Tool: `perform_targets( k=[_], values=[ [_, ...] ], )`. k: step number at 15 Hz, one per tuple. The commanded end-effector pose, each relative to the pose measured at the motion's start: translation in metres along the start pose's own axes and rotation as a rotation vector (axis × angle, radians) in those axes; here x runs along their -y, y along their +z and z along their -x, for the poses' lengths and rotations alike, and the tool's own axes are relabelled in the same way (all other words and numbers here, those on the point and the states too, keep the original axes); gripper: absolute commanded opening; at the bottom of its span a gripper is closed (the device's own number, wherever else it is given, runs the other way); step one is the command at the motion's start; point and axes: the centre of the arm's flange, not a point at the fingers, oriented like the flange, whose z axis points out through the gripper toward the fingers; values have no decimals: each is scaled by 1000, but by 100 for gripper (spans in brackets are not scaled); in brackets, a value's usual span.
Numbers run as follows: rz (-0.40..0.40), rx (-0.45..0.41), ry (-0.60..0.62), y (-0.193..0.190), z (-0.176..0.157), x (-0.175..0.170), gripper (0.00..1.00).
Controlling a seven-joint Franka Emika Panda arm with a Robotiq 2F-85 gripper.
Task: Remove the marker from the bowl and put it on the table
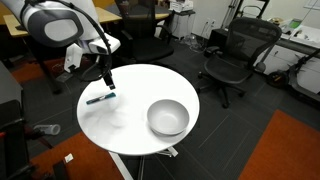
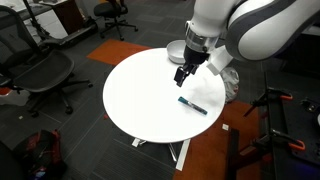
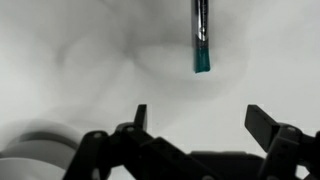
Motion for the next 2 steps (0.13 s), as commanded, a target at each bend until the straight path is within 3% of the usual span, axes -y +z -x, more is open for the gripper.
perform_targets(
  k=[1,2],
  values=[
    [0,0,0,-1,0,0,100],
    [0,1,0,-1,0,0,100]
  ],
)
